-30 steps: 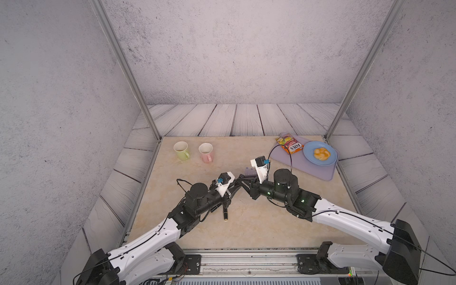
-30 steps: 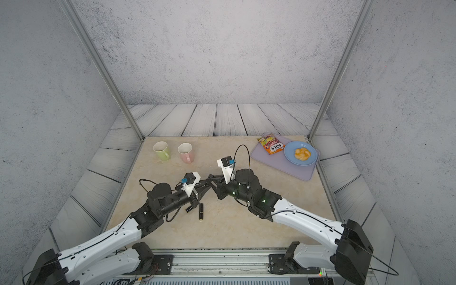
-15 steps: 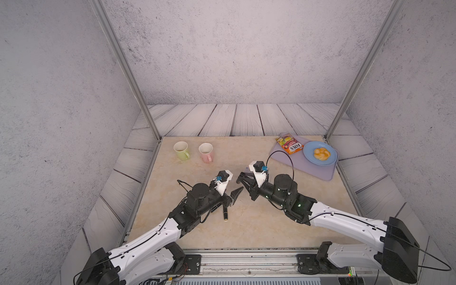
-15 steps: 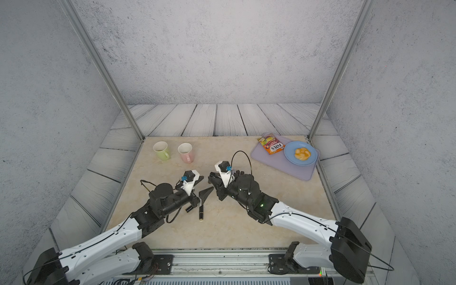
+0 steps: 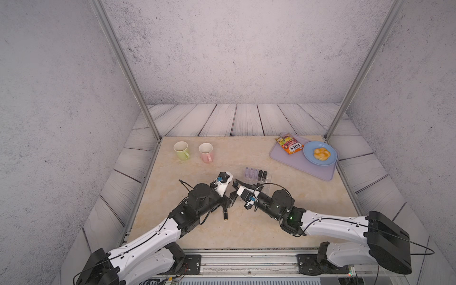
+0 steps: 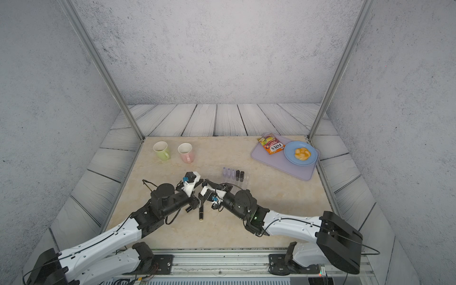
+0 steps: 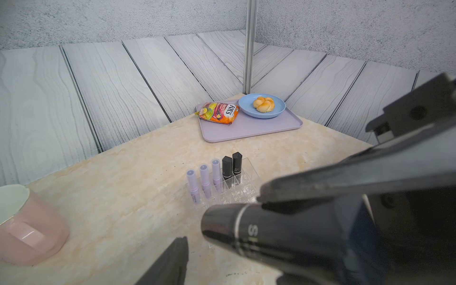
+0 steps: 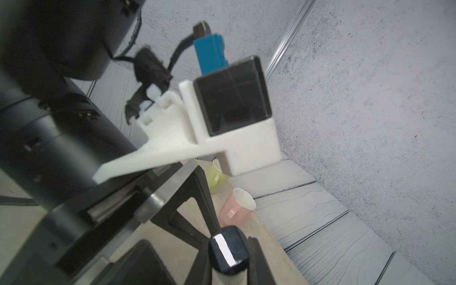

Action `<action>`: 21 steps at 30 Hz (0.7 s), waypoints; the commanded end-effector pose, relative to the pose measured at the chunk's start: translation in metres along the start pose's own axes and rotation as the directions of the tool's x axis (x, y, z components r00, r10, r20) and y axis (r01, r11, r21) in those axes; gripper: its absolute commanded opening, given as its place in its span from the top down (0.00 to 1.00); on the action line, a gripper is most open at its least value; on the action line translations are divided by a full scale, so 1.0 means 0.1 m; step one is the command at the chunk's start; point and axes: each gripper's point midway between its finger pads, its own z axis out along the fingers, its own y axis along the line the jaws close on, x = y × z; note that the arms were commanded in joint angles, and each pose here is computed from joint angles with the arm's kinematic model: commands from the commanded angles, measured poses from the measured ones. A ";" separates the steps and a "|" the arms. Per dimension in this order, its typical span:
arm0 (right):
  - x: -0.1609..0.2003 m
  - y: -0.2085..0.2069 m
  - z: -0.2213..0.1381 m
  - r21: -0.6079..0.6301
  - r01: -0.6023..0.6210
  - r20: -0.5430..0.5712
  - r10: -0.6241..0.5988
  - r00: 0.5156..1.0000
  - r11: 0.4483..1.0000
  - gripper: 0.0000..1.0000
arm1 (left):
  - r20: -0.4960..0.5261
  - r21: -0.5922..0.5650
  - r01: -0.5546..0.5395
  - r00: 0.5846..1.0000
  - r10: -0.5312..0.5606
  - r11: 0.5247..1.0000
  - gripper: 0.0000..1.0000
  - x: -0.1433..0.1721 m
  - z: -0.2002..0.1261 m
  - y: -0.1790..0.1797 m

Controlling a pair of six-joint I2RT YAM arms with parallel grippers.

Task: Arrange the lipsticks in the organizer
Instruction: Pick up the lipstick at the center of the board.

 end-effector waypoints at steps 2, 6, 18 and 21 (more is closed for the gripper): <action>0.01 0.05 0.02 -0.006 0.012 0.004 -0.012 1.000 1.000 1.00 | 0.072 0.001 0.007 0.997 -0.007 1.000 0.31 -0.21 -0.07 -0.01; 0.21 -0.34 -0.01 0.198 -0.164 -0.053 0.177 0.983 0.966 1.00 | 0.071 -0.068 0.028 0.997 -0.023 0.997 0.31 -0.23 -0.20 0.11; 1.45 -1.60 -0.86 0.691 -0.484 -0.071 0.717 0.694 0.537 1.00 | -0.054 -0.463 0.062 0.994 -0.097 0.884 0.22 0.01 -0.50 0.83; 1.65 -1.61 -0.86 0.718 -0.495 -0.063 0.753 0.655 0.490 1.00 | -0.140 -0.516 0.065 0.977 -0.158 0.854 0.24 0.18 -0.47 0.96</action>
